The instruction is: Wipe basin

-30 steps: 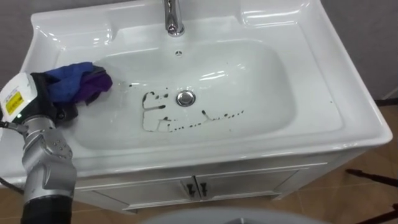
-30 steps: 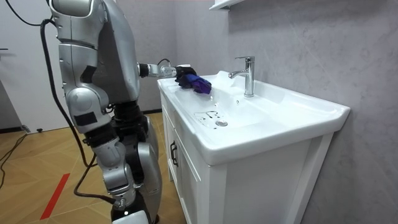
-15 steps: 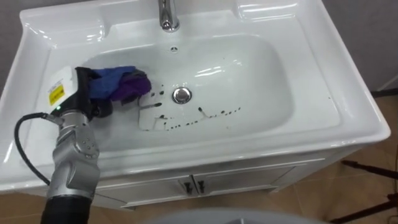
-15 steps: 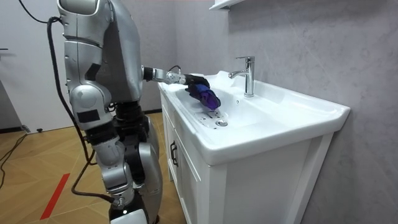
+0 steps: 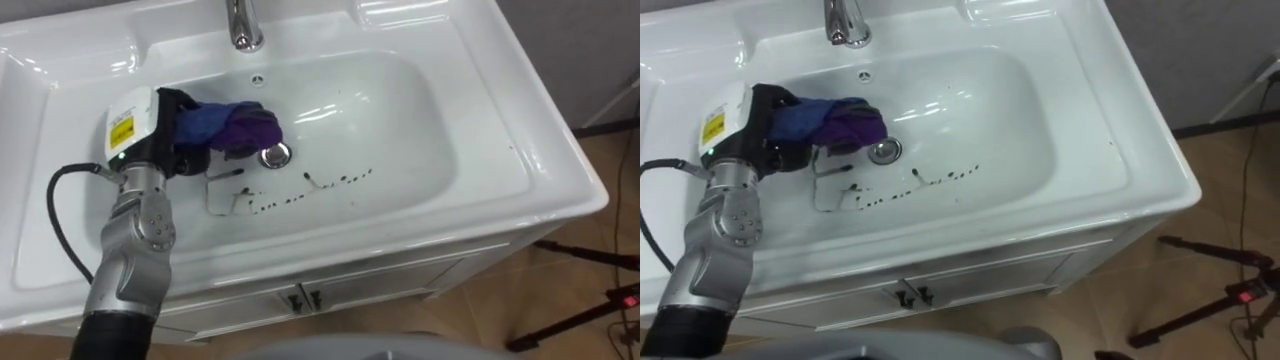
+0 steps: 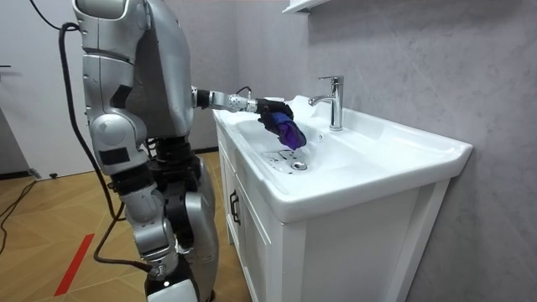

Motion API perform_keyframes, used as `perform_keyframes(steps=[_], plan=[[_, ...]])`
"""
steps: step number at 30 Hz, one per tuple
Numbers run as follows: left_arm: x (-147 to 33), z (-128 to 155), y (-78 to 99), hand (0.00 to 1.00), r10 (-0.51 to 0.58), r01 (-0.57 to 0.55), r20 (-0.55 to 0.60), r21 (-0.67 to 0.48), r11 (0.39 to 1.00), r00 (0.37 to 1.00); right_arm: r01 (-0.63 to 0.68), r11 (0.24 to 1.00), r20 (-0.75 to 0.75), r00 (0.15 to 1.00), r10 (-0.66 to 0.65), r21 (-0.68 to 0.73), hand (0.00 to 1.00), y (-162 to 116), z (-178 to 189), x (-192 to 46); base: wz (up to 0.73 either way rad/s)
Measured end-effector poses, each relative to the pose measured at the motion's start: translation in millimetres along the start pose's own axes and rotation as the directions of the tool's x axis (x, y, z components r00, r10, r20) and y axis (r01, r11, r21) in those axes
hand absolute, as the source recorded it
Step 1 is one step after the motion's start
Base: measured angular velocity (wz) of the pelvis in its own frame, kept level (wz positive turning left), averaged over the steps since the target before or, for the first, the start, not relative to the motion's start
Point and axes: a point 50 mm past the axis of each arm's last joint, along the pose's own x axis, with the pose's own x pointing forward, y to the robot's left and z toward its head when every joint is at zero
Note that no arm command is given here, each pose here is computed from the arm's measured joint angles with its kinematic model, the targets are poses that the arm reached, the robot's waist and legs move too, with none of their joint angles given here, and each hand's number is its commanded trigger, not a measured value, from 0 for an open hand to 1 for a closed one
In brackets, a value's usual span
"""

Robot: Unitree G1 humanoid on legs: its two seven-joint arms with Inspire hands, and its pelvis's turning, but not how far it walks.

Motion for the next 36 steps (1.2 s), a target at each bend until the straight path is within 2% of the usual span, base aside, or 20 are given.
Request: perform_keyframes(steps=[3,7,14,21,26,36], plan=[[-0.3,1,-2.6,1.00,-0.014,0.014,0.008,0.009,1.000,1.000,-0.016,0.999,-0.003,1.000,0.016,-0.037,0.00,1,0,0,0.00],[-1.0,-2,-7.2,1.00,-0.065,0.065,-0.003,0.085,0.994,0.998,-0.030,0.996,-0.013,1.000,0.029,-0.080,0.00,4,-1,0,0.02],[-3.6,-19,-20.9,1.00,-0.170,0.190,-0.106,0.232,0.954,0.980,-0.030,0.997,-0.036,0.999,0.027,-0.074,0.00,2,-3,0,0.00],[-4.4,-23,-22.6,1.00,-0.220,0.252,-0.146,0.260,0.932,0.965,-0.038,0.996,-0.036,0.999,0.035,-0.077,0.00,2,-2,0,-0.02],[-6.8,-29,-30.1,1.00,-0.291,0.336,-0.193,0.279,0.899,0.937,-0.033,0.993,-0.040,0.999,0.029,-0.109,0.00,-2,5,0,-0.03],[-2.7,-34,-32.9,1.00,-0.370,0.431,-0.254,0.253,0.866,0.893,-0.025,0.994,-0.061,0.998,0.019,-0.108,0.00,-9,3,0,-0.06]])
